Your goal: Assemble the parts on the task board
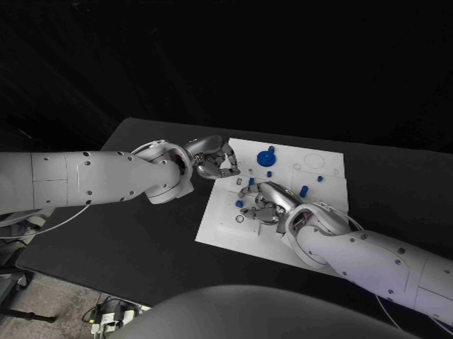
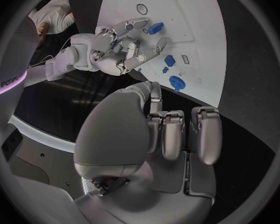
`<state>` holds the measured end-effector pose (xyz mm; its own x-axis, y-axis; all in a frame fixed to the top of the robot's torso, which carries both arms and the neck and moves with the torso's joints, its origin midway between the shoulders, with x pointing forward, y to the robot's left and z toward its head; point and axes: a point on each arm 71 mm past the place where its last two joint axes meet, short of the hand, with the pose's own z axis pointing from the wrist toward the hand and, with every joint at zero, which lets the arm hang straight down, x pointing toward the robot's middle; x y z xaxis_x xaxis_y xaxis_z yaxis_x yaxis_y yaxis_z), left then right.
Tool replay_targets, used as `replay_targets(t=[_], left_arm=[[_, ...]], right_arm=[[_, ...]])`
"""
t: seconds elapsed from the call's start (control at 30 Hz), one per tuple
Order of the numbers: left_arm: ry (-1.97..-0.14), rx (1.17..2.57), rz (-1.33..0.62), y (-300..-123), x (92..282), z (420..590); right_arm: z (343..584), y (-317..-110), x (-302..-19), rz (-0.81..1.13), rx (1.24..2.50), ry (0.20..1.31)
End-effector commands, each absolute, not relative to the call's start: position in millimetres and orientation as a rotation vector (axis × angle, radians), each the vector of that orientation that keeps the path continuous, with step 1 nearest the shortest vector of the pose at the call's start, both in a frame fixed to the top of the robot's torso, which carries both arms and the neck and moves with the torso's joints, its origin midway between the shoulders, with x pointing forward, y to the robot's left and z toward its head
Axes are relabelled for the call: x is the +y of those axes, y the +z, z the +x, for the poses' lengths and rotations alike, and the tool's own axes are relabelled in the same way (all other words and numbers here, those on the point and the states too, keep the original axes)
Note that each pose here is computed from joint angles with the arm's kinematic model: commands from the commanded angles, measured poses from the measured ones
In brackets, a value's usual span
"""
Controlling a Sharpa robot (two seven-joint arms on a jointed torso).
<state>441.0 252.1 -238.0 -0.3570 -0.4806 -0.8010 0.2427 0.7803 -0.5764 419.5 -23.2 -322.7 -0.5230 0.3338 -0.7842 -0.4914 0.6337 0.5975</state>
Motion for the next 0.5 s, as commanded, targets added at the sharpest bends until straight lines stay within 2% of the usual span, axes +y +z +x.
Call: replay_targets(t=[0.03, 0.3, 0.5], left_arm=[[-0.757, 1.807, -0.159, -239.2, 249.5, 440.4], [-0.755, 1.795, -0.053, -238.0, 246.4, 438.5], [-0.736, 1.775, 0.069, -236.9, 244.2, 436.6]], right_arm=[[420.9, -325.2, -27.4, -0.138, 1.860, 1.008], [420.4, -321.8, -34.9, -0.121, 1.821, 1.005], [421.0, -304.5, -43.2, -0.107, 1.737, 1.034]])
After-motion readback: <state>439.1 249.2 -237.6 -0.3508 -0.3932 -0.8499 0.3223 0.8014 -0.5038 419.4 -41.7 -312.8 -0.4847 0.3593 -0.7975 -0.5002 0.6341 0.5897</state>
